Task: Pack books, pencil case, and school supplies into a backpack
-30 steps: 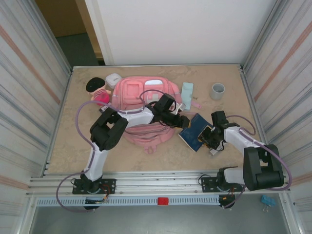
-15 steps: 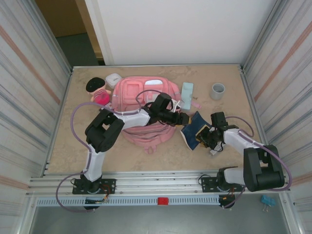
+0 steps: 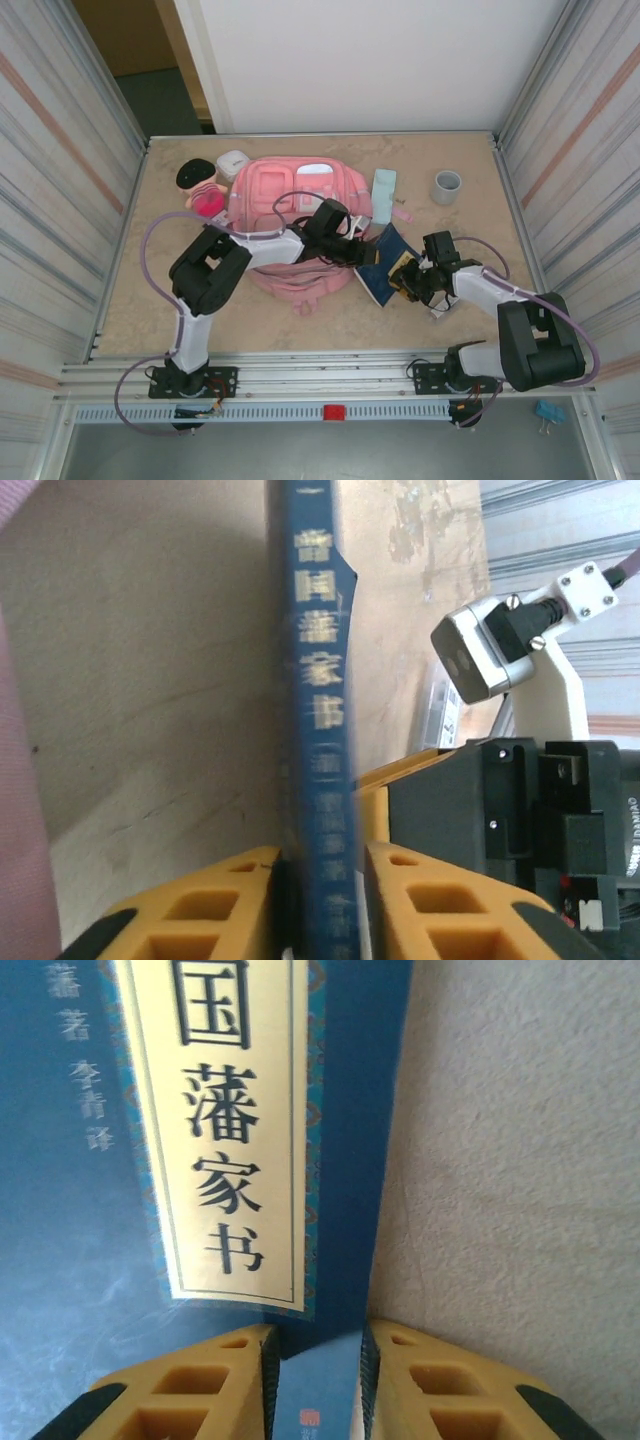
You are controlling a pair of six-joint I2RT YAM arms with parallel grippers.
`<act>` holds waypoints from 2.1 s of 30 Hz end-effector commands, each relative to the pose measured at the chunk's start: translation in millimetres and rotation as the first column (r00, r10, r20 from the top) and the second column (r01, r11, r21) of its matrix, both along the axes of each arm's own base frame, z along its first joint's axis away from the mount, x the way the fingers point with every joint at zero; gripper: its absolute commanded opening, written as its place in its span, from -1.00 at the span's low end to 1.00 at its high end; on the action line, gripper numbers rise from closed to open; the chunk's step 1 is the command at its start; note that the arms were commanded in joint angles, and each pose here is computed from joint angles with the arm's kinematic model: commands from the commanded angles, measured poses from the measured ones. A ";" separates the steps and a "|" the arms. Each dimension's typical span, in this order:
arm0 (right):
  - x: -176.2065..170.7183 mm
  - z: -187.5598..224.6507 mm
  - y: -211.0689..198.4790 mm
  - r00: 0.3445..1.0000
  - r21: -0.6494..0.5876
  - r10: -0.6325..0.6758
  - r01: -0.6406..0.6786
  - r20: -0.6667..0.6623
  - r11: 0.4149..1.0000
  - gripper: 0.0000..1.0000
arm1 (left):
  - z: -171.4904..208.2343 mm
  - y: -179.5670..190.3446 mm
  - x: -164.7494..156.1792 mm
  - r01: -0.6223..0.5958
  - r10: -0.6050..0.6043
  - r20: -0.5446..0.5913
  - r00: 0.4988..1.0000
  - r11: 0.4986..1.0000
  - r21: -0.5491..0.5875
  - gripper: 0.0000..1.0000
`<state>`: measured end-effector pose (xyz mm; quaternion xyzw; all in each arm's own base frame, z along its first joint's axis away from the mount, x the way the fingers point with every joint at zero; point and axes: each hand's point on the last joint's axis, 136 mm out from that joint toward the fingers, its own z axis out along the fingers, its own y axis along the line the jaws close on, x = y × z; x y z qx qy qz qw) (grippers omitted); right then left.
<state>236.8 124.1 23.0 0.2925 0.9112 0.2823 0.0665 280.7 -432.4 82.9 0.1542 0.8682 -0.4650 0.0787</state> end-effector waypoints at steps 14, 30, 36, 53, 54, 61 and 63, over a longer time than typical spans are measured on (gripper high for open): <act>24.8 160.6 -17.4 0.802 -0.081 0.086 -0.048 0.591 0.996 0.40 | 174.5 42.4 10.3 -0.021 0.115 0.507 0.854 0.982 -0.187 -0.99; 13.0 321.5 46.4 0.311 0.040 0.118 -0.458 0.943 0.888 0.95 | 302.6 103.0 -25.8 0.240 0.222 0.585 0.780 0.757 -0.608 -0.96; 21.8 324.5 61.3 0.319 0.107 0.086 -0.541 0.944 0.834 0.97 | 314.4 103.7 -24.8 0.239 0.252 0.548 0.797 0.702 -0.670 -0.95; 13.2 349.9 82.0 0.162 -0.028 0.156 -0.600 0.974 0.799 -1.00 | 263.4 108.7 -0.8 0.051 0.281 0.534 0.797 0.850 -0.524 -0.49; 15.2 345.8 82.9 0.169 -0.049 0.185 -0.597 0.968 0.801 -1.00 | 258.3 111.8 -1.1 0.045 0.268 0.552 0.790 0.872 -0.488 -0.29; 4.4 295.9 92.8 -0.020 -0.528 0.614 -0.533 0.789 0.661 -1.00 | 243.3 148.6 -29.0 0.101 0.019 0.781 0.625 0.989 -0.104 0.29; -0.1 283.3 96.6 -0.079 -0.618 0.697 -0.541 0.713 0.571 -1.00 | 244.2 161.3 -44.6 0.150 -0.103 0.840 0.532 0.988 0.027 0.31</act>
